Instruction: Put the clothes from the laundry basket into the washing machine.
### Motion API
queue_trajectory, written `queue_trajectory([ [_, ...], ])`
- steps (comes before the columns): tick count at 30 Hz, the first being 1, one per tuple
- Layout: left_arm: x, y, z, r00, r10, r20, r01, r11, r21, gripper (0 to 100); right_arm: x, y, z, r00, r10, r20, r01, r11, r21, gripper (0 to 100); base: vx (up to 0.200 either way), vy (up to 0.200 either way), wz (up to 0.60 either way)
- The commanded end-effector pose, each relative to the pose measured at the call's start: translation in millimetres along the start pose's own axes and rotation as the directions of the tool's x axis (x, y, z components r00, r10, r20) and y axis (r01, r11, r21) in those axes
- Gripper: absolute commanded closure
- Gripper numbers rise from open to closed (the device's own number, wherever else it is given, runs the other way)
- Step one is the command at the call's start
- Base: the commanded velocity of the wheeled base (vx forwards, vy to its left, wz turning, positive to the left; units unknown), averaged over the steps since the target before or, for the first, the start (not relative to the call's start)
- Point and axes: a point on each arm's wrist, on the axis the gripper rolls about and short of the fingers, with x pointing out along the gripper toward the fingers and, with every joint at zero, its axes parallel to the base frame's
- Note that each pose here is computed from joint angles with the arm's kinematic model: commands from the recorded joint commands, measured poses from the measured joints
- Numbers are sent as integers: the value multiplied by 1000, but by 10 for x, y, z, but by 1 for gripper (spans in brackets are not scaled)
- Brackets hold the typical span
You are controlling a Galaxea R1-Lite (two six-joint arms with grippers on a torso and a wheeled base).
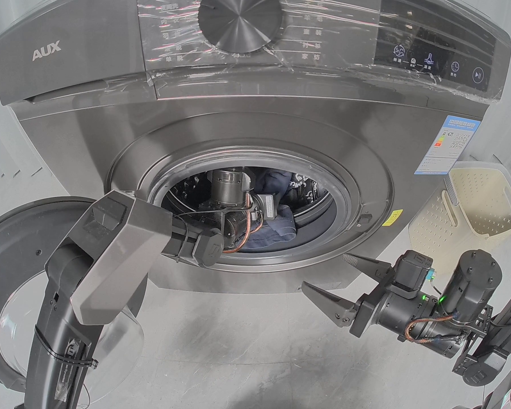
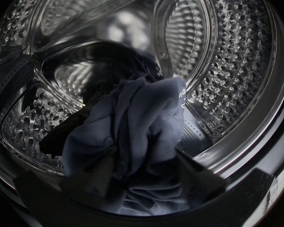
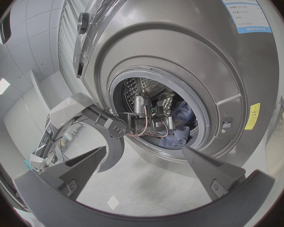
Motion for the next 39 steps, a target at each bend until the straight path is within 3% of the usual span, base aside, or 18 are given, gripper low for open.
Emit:
queue_trajectory([
  [1,81,121,-98,1000,21,-22,-21,1000,1,100,1,3,8,1000,3,3,-3,1000,0,0,0,0,0],
  [4,86,111,-57,1000,16,-10,-16,1000,-2,100,7,4,13,1000,3,6,-3,1000,0,0,0,0,0],
  [7,138,71,107,999,3,52,-2,1000,-28,100,7,4,15,1000,3,8,-3,1000,0,0,0,0,0],
  [10,220,70,246,990,47,136,-36,996,-81,100,7,4,15,1000,3,8,-3,1000,0,0,0,0,0],
  [12,227,164,279,983,92,157,-74,990,-117,100,7,4,15,1000,3,8,-3,1000,0,0,0,0,0],
  [15,187,226,423,973,98,211,-67,986,-150,100,7,4,15,1000,3,8,-3,1000,0,0,0,0,0],
  [20,124,284,604,953,117,279,-72,983,-168,100,4,4,12,1000,3,6,-3,1000,0,0,0,0,0],
  [23,41,251,774,934,112,339,-54,983,-175,100,3,2,5,1000,3,3,-3,1000,0,0,0,0,0],
  [28,58,232,742,932,109,347,-51,984,-172,100,3,6,5,1000,4,3,-4,1000,0,0,0,0,0],
  [29,65,234,729,932,112,346,-54,983,-173,0,3,6,5,1000,4,3,-4,1000,0,0,0,0,0],
  [33,108,231,641,938,112,329,-58,984,-170,0,-1,6,6,1000,4,3,-4,1000,0,0,0,0,0],
  [36,103,140,596,943,103,317,-52,985,-165,0,1,6,2,1000,5,1,-5,1000,0,0,0,0,0],
  [37,97,119,540,949,103,299,-58,986,-156,0,1,6,2,1000,5,1,-5,1000,0,0,0,0,0],
  [39,67,64,408,962,95,256,-69,992,-109,0,-2,5,-1,1000,5,0,-5,1000,0,0,0,0,0],
])
